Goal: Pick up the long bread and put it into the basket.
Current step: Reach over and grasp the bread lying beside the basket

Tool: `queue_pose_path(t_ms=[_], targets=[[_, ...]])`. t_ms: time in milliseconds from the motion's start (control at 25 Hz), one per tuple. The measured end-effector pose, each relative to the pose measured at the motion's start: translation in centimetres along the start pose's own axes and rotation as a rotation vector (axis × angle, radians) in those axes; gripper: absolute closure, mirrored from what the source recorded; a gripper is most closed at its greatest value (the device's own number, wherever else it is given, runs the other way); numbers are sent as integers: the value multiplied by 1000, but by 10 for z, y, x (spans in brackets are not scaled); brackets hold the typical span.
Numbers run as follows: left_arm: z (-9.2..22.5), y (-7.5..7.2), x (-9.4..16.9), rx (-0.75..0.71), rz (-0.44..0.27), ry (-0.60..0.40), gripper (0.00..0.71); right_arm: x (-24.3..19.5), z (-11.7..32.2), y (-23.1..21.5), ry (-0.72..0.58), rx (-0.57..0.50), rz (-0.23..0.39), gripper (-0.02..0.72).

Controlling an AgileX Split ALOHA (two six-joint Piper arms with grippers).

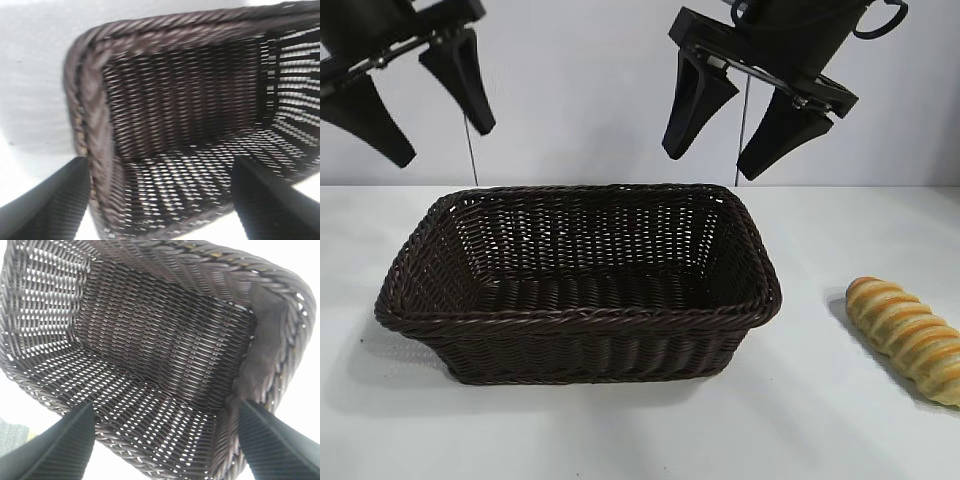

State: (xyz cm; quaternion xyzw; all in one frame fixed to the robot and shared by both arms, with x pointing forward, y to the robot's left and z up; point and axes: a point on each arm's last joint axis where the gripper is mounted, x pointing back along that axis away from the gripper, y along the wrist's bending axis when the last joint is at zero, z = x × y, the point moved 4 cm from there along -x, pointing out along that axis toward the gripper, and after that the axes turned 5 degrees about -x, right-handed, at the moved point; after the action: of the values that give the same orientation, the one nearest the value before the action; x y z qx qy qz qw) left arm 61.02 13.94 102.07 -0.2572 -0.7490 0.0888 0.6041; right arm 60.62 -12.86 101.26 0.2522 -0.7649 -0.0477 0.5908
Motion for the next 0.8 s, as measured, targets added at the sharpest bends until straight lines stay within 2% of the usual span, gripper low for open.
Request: queue_pose_path(t_ms=[280, 560, 800], targets=[[-1, 0, -2, 28, -2, -12, 148, 0, 0, 0, 3, -1, -2, 134], [10, 9, -19, 100, -3, 5, 148, 0, 1, 0, 7, -13, -3, 134], [8, 9, -19, 108, 2, -8, 148, 0, 5, 0, 37, -17, -1, 134]])
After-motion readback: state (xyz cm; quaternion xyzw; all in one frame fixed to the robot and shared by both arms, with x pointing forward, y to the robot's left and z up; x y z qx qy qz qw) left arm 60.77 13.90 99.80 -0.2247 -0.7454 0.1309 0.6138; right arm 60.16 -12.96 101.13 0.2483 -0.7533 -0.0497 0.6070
